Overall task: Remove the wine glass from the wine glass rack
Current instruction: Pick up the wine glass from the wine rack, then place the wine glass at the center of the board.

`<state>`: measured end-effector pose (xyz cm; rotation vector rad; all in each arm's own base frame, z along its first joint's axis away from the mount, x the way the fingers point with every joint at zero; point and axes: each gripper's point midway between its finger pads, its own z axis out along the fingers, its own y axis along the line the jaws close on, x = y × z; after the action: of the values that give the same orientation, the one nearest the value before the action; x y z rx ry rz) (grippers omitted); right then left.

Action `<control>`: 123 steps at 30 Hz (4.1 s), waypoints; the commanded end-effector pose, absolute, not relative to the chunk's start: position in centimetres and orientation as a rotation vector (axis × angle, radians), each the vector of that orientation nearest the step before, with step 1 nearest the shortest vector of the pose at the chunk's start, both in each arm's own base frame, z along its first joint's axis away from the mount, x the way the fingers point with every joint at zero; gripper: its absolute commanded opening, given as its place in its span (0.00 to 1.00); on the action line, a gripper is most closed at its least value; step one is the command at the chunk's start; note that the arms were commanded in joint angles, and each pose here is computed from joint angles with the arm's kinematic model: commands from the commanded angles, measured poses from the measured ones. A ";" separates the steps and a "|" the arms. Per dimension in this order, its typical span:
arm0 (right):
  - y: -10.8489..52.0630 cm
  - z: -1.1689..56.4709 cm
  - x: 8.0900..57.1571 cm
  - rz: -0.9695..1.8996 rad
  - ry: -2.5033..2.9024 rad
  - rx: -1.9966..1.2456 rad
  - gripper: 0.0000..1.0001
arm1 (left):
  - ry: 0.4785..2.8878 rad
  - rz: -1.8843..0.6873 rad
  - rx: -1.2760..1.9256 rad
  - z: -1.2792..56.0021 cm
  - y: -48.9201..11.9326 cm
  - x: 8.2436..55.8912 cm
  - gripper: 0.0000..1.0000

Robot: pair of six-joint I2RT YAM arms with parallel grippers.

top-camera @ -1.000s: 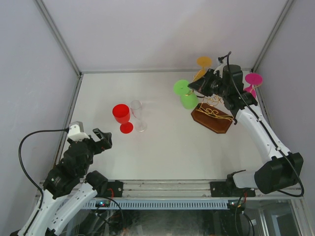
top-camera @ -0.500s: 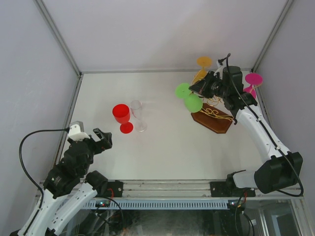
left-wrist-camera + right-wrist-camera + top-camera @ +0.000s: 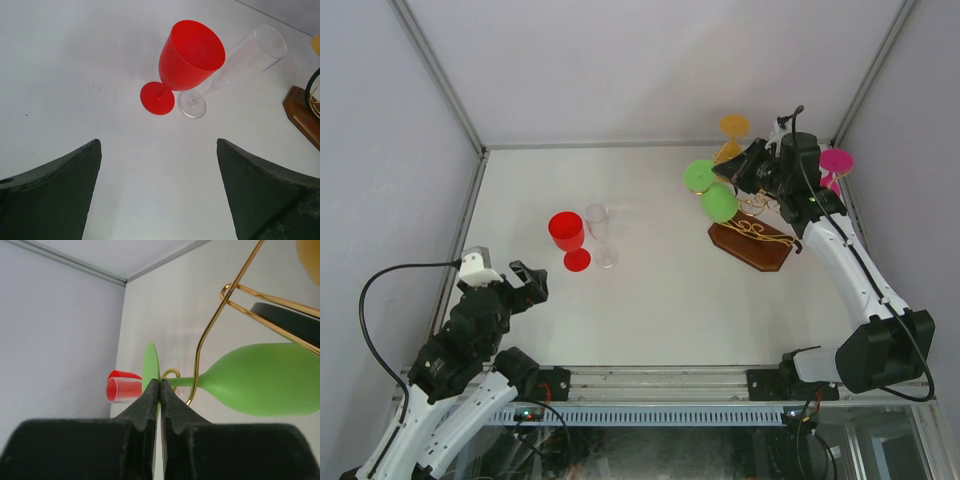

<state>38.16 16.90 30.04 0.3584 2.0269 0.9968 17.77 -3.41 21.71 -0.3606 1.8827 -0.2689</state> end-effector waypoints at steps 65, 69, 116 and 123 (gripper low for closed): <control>28.3 35.2 26.8 1.266 1.958 -0.147 0.00 | 1.795 -0.597 -0.075 24.7 -9.4 17.3 1.00; 28.8 33.6 23.6 1.354 1.960 -0.181 0.00 | 1.766 -0.855 -0.021 27.4 -13.1 16.1 1.00; 28.8 30.7 14.9 1.636 1.901 -0.430 0.00 | 1.641 -1.617 0.268 30.7 -28.5 12.5 0.20; 28.8 30.4 14.4 1.646 1.916 -0.457 0.09 | 1.630 -1.572 0.215 30.2 -27.5 13.1 0.00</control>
<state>14.93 28.85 29.12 -0.4067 1.9826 1.6219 13.12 -28.21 28.93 0.2168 1.7127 -1.5813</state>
